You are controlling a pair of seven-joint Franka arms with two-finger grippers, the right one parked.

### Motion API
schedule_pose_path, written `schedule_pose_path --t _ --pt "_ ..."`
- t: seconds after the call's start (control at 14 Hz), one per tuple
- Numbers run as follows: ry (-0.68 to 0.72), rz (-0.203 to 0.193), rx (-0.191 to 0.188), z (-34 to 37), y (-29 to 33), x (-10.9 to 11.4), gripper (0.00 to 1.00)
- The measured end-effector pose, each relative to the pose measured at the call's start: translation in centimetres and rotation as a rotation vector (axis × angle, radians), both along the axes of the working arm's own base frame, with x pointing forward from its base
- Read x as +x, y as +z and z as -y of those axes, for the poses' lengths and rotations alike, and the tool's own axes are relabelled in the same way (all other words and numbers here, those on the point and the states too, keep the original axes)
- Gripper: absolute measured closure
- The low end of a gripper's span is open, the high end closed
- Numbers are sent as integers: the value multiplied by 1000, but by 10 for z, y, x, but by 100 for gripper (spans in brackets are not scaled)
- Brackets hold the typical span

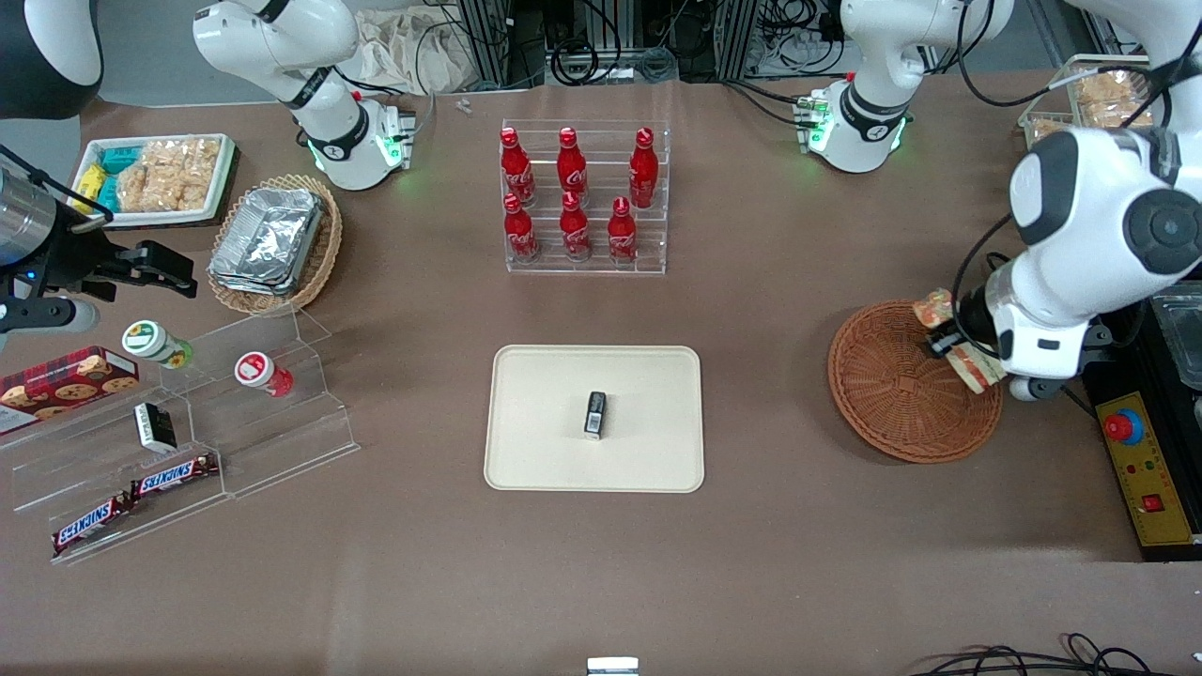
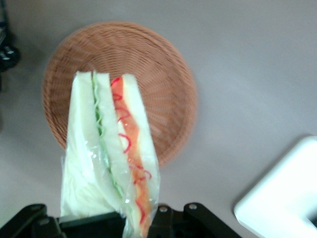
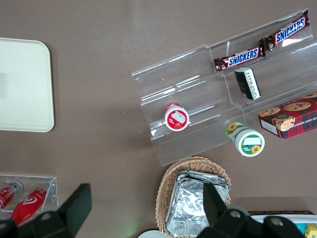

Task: Place sandwich from basket to tray
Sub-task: 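Carry the held sandwich with the left gripper over to the white tray, then lower the sandwich onto the tray beside the black box and open the left gripper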

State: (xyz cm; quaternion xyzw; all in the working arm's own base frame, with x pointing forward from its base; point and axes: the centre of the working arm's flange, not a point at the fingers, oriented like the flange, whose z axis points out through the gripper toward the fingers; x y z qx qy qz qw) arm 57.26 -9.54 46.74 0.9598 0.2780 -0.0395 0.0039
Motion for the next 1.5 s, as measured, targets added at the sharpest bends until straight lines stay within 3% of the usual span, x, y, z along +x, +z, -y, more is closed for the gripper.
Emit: schedule_pose_path --t 0.36,0.57,0.93,1.07,1.5 --pt "-268 66 -104 168 4 -3 100" --pt "-391 145 -156 249 -53 0 100" --pt "-468 209 -200 291 -173 11 100" --pt "-512 213 -212 292 -203 14 100" --pt "-568 165 -216 290 -241 8 100"
